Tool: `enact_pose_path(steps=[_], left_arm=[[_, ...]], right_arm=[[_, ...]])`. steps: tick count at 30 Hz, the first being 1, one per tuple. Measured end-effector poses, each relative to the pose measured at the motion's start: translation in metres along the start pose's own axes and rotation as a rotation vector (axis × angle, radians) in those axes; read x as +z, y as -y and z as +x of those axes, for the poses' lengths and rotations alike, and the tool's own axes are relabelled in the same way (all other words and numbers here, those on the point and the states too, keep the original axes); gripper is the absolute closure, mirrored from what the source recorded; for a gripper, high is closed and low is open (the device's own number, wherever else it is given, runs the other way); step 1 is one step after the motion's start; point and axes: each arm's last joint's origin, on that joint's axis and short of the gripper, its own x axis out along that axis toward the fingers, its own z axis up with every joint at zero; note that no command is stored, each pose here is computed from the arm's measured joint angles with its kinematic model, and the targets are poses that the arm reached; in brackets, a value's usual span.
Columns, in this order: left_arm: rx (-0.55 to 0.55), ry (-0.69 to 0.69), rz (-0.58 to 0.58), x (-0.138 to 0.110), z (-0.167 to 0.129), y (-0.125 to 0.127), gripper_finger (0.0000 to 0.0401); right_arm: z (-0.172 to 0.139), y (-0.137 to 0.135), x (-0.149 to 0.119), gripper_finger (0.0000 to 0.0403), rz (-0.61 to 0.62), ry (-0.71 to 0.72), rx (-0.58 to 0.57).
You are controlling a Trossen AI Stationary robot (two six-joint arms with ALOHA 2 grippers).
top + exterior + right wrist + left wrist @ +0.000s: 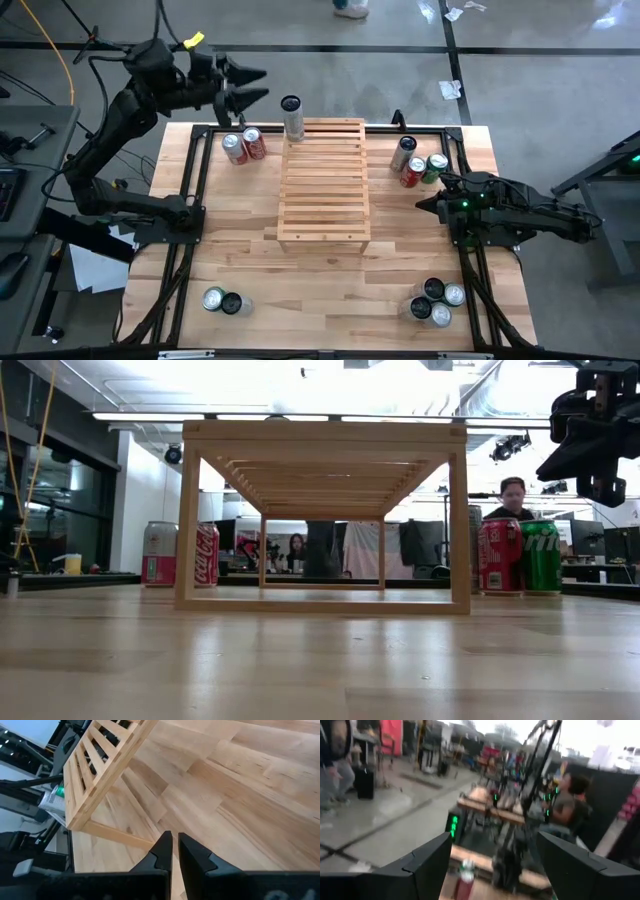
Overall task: Place canned beverage on shelf
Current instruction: Put the white yellow soda on the shelf aligned with the other white yellow soda can
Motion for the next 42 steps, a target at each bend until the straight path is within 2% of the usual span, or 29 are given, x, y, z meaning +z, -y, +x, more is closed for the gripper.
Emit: enact_pose_path(steps=[5, 10, 13, 15, 19, 23, 26, 28, 32, 34, 38, 42], left_arm=[[-0.012, -0.114, 0.036, -0.011, -0.005, 0.006, 0.0119], [-0.077, -0.179, 0.099, -0.018, -0.019, 0.023, 0.0119], [-0.122, -0.138, 0.137, -0.023, -0.028, 0.031, 0.0119], [-0.143, -0.096, 0.139, -0.032, -0.032, 0.033, 0.0119], [-0.169, -0.001, 0.094, -0.064, -0.043, 0.030, 0.0119], [-0.207, 0.164, -0.041, -0.091, -0.048, 0.024, 0.0119], [-0.249, 0.257, -0.113, -0.100, -0.051, 0.023, 0.0119], [-0.262, 0.271, -0.151, -0.103, -0.052, 0.022, 0.0119], [-0.249, 0.276, -0.185, -0.103, -0.051, 0.021, 0.0119], [-0.240, 0.283, -0.203, -0.103, -0.052, 0.021, 0.0119], [-0.205, 0.296, -0.215, -0.103, -0.051, 0.020, 0.0119], [-0.190, 0.304, -0.218, -0.102, -0.051, 0.019, 0.0119]], right_arm=[[0.000, 0.000, 0.001, 0.0387, 0.000, 0.017, -0.002], [0.000, -0.005, 0.009, 0.0387, 0.017, 0.149, 0.002], [-0.003, -0.014, 0.022, 0.0387, 0.156, 0.328, 0.062], [-0.006, -0.020, 0.032, 0.0387, 0.181, 0.479, 0.093], [-0.014, -0.039, 0.053, 0.0387, 0.097, 0.745, 0.194], [-0.016, -0.057, 0.071, 0.0387, 0.021, 0.948, 0.291], [-0.011, -0.068, 0.082, 0.0387, -0.018, 1.051, 0.348], [-0.003, -0.072, 0.088, 0.0387, -0.042, 1.082, 0.365], [0.013, -0.078, 0.103, 0.0387, 0.012, 1.086, 0.235], [0.016, -0.084, 0.116, 0.0387, -0.013, 1.034, 0.148], [0.016, -0.098, 0.142, 0.0387, -0.159, 0.741, -0.089], [0.007, -0.110, 0.166, 0.0387, -0.216, 0.504, -0.330]])
